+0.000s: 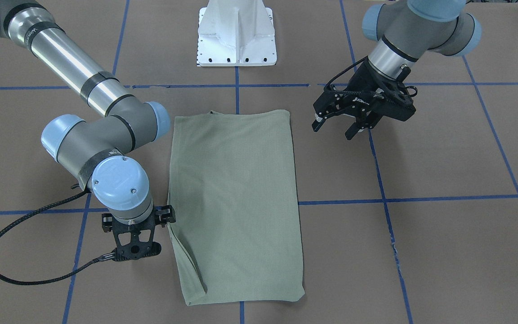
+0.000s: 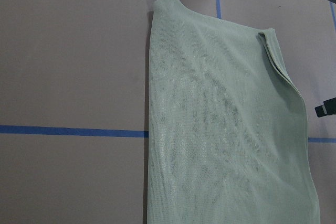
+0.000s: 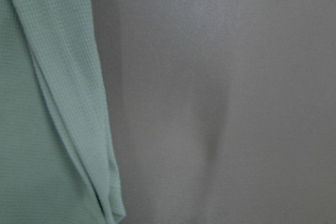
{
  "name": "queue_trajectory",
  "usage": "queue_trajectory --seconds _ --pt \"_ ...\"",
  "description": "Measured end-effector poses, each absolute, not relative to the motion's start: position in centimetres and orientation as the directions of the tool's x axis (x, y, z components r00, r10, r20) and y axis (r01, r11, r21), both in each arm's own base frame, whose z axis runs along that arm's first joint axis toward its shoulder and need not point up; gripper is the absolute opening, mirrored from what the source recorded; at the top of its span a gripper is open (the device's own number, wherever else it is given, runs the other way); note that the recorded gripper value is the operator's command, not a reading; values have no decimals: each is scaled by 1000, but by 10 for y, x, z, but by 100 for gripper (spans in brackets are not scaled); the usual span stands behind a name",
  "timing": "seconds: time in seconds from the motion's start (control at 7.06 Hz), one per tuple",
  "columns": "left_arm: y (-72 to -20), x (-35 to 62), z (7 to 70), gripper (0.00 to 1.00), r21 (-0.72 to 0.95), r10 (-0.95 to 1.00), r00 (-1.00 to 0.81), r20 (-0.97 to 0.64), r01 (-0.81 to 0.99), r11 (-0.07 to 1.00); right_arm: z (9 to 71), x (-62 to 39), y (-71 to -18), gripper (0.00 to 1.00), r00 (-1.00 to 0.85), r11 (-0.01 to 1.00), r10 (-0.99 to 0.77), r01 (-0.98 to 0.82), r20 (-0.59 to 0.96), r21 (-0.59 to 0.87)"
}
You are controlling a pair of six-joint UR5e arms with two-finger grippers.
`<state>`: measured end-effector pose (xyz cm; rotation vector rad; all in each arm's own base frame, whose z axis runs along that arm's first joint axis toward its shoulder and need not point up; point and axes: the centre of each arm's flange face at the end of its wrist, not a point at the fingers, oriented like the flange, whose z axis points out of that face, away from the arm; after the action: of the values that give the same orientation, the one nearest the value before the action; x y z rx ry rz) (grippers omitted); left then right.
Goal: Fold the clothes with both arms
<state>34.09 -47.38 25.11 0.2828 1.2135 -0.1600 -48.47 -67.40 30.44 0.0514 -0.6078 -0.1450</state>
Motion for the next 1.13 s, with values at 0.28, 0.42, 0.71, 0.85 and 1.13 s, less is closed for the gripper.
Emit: queue_trajectory --seconds 0.28,0.42,0.71,0.85,1.13 --pt "-474 340 251 100 128 29 344 -939 269 955 284 -507 -684 100 815 987 -159 132 557 89" --pt "-474 340 251 100 128 29 343 -939 269 955 283 -519 -681 100 820 986 -167 142 547 88" --pt "-473 339 250 100 129 30 341 -939 269 954 285 -532 -678 100 828 983 -185 146 529 116" --pt "-473 338 250 100 129 30 341 -940 269 954 283 -534 -681 100 831 977 -200 131 518 167" --pt "-473 338 249 100 128 31 339 -940 269 955 287 -538 -687 100 842 964 -216 106 494 243"
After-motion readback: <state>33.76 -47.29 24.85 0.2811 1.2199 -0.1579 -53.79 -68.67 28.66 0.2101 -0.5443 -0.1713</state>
